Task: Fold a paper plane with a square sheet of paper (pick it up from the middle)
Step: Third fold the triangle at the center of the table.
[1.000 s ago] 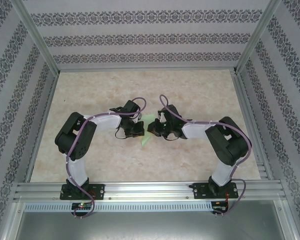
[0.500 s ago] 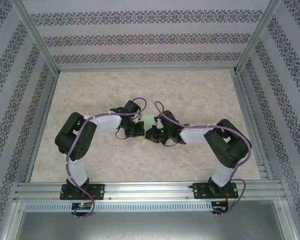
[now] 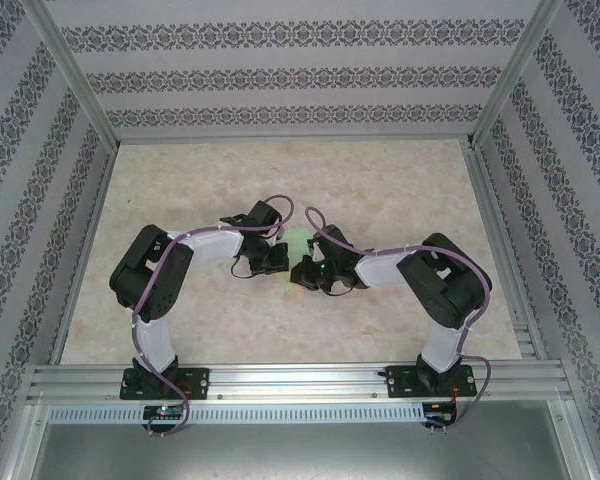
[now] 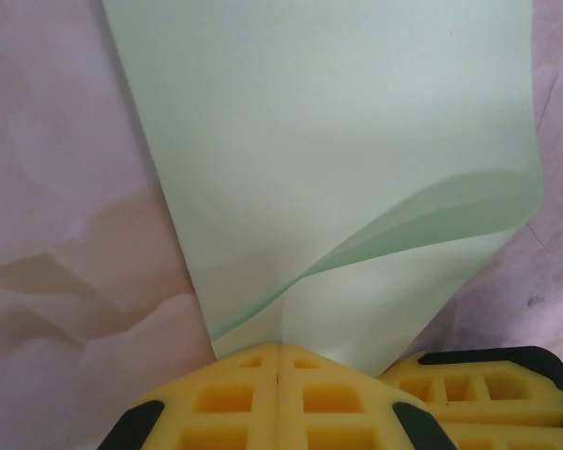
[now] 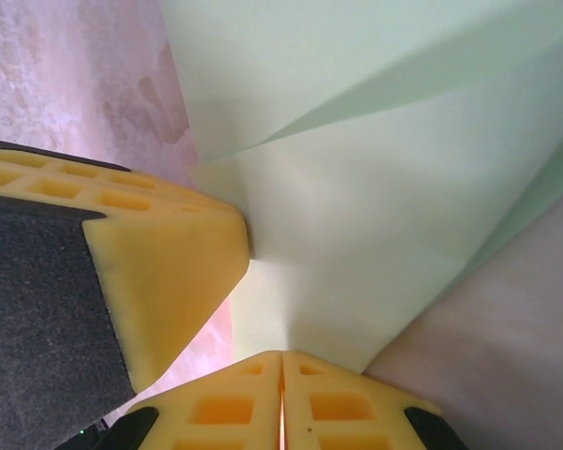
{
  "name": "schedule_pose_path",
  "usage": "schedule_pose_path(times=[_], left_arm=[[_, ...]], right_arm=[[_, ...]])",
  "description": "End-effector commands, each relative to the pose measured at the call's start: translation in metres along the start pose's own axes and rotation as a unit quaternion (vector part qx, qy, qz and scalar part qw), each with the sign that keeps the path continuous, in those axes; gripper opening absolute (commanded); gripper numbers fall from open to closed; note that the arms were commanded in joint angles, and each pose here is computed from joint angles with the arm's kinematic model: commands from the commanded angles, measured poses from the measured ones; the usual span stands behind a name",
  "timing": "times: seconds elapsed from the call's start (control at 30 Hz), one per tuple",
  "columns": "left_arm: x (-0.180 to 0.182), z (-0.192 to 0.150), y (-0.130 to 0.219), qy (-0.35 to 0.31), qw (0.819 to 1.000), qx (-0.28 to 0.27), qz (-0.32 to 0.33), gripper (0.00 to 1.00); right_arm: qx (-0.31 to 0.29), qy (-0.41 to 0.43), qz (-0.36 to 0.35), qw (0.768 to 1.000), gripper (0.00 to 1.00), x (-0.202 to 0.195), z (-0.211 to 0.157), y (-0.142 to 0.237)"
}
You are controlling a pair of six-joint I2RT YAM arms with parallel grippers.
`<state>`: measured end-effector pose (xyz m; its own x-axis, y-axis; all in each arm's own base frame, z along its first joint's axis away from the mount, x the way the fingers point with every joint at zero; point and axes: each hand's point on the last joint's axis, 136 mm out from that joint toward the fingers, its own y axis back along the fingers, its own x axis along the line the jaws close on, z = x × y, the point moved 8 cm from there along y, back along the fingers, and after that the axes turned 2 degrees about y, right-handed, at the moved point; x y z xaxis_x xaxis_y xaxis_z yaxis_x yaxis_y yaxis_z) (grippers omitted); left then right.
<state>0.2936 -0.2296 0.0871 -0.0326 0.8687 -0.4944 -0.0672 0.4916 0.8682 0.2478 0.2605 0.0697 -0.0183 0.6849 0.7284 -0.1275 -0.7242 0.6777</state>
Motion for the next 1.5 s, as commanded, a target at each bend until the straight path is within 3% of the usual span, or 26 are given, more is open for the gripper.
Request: schedule_pose_path(times=[0.0,0.23,0.93,1.07,1.2,1.47], left_arm=[[0.015,-0.004,-0.003,0.003,0.999,-0.013,0.052,0.00],[0.012,-0.002,0.000,-0.002,0.999,-0.016,0.047,0.00],[0.018,-0.004,-0.002,0.013,0.998,-0.018,0.057,0.00],[0.016,-0.004,-0.001,0.009,0.998,-0.018,0.054,0.00],[0.012,-0.003,0.001,0.002,0.999,-0.019,0.046,0.00],[0.003,0.001,0.010,-0.013,0.999,-0.030,0.027,0.00]], right_arm=[[-0.013,0.019,0.020,1.000,0.09,0.011,0.004,-0.002],[-0.020,0.041,0.033,0.998,0.10,0.024,0.000,0.011],[0.033,0.026,0.006,0.999,0.09,0.012,-0.023,-0.019],[-0.003,0.041,0.034,0.999,0.10,0.031,-0.015,0.003],[-0.049,0.046,0.012,0.998,0.13,0.029,0.001,0.032],[-0.100,0.016,-0.060,0.993,0.32,-0.006,0.031,0.068]])
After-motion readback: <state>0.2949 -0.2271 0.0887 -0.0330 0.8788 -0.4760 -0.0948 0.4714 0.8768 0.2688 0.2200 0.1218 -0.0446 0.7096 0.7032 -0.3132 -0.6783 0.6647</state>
